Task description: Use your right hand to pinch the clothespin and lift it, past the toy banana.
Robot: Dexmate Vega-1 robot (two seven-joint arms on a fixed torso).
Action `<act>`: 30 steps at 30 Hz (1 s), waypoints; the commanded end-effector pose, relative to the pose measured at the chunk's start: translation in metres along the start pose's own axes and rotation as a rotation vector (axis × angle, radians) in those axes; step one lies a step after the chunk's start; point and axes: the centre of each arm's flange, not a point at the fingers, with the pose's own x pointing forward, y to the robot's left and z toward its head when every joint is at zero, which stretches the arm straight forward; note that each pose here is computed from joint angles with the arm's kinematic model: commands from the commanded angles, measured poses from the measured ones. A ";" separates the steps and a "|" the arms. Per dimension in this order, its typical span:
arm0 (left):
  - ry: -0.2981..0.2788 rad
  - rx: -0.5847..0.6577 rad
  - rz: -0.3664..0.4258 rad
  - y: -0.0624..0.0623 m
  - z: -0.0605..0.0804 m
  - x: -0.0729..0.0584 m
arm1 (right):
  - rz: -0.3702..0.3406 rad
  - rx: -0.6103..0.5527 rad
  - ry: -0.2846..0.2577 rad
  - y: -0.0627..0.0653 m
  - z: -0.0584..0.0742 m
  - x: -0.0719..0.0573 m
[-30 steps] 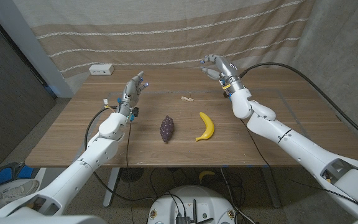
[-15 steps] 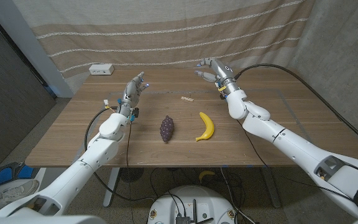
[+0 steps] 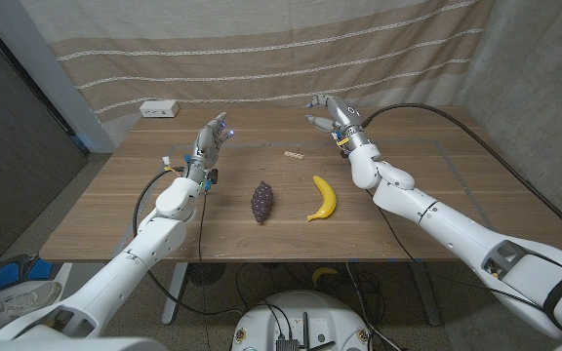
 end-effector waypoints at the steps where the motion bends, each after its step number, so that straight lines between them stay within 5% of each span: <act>1: -0.005 -0.009 -0.001 0.000 -0.001 0.001 | 0.069 -0.045 0.050 0.013 0.003 0.004; 30: -0.007 -0.012 0.018 0.002 0.000 0.003 | 0.154 -0.078 0.032 0.038 0.001 0.002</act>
